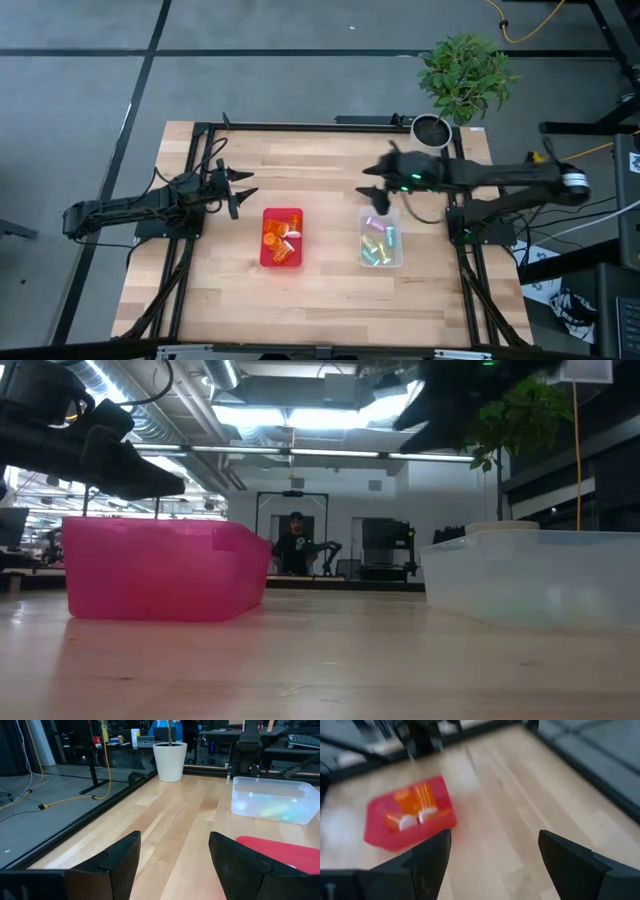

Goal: Pick and place medicine bottles into bin by pill shape (circle, oval)
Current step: Return to Home Position

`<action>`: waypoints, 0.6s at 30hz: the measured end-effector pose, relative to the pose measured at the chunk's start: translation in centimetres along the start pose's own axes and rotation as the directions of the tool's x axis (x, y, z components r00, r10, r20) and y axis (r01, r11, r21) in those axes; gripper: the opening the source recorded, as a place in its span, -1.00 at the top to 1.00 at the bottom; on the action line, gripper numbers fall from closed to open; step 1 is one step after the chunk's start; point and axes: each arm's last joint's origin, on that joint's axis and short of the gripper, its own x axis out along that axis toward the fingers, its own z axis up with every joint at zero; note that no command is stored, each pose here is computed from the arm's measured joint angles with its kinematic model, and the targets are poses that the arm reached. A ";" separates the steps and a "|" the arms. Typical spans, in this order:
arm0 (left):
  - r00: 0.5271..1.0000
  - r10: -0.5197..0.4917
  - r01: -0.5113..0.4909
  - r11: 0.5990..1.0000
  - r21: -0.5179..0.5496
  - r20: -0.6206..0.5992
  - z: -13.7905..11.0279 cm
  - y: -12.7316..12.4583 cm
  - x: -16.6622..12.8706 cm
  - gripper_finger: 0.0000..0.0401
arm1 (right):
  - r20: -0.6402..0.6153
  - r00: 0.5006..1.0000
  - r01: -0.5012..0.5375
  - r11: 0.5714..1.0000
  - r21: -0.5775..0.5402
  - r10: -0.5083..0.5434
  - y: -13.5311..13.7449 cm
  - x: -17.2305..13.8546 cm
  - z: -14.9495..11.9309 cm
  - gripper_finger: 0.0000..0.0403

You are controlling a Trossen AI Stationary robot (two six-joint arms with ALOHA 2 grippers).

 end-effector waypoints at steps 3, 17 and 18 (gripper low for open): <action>1.000 0.000 0.000 1.000 0.000 0.000 0.0 0.0 0.0 -0.14 | 0.144 0.989 -0.030 0.999 0.023 0.027 -0.7 -2.4 -2.3 -0.49; 1.000 0.000 0.000 1.000 0.000 0.000 0.0 0.0 0.0 -0.14 | 0.486 0.867 -0.150 0.988 0.040 0.112 -3.8 -7.3 -11.2 -0.49; 1.000 0.000 0.000 1.000 0.000 0.000 0.0 0.0 0.0 -0.14 | 0.497 0.860 -0.150 0.988 0.032 0.114 -3.9 -7.5 -11.5 -0.49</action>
